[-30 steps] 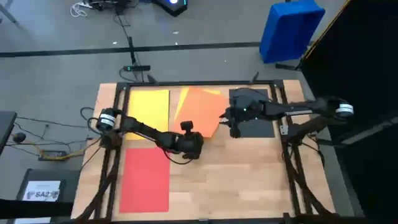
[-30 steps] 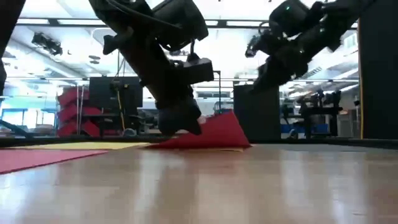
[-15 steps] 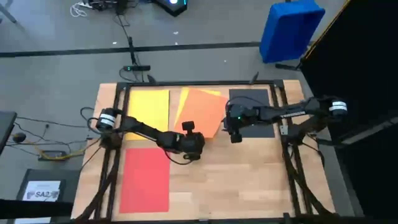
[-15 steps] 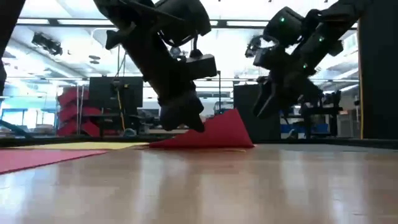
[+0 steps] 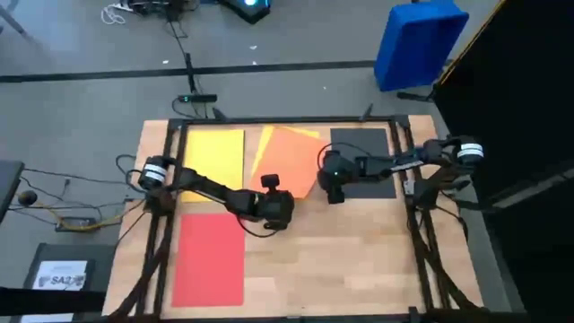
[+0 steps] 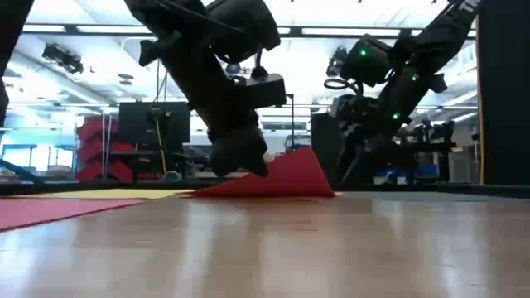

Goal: Organize paper
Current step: Put the orange paper to the bottom right of the table

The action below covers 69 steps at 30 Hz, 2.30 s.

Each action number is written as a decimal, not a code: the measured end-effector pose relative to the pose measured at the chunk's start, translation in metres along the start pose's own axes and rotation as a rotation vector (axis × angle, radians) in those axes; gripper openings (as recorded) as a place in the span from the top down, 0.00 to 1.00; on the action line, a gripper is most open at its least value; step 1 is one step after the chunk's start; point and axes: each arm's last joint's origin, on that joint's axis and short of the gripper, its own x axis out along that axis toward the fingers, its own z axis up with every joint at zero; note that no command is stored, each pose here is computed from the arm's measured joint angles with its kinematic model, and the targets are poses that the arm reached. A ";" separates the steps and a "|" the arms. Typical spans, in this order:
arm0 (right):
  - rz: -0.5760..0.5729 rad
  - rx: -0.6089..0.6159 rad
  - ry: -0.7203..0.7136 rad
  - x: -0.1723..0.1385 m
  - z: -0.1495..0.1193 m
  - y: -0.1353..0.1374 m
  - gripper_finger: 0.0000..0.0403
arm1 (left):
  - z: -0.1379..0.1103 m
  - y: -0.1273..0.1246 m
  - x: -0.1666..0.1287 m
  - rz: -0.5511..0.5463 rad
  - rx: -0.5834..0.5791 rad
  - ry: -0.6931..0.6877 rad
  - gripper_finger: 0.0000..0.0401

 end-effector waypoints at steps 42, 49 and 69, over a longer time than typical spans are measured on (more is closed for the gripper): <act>-0.033 -0.003 -0.223 -0.005 0.026 0.010 0.65 | 0.020 0.005 -0.007 0.075 0.002 -0.054 1.00; -0.021 -0.001 -0.229 -0.005 0.026 0.010 0.77 | 0.020 0.005 -0.007 0.074 0.000 -0.055 1.00; -0.019 0.045 -0.175 0.027 0.017 0.023 0.56 | 0.018 0.004 -0.006 0.053 -0.006 -0.045 1.00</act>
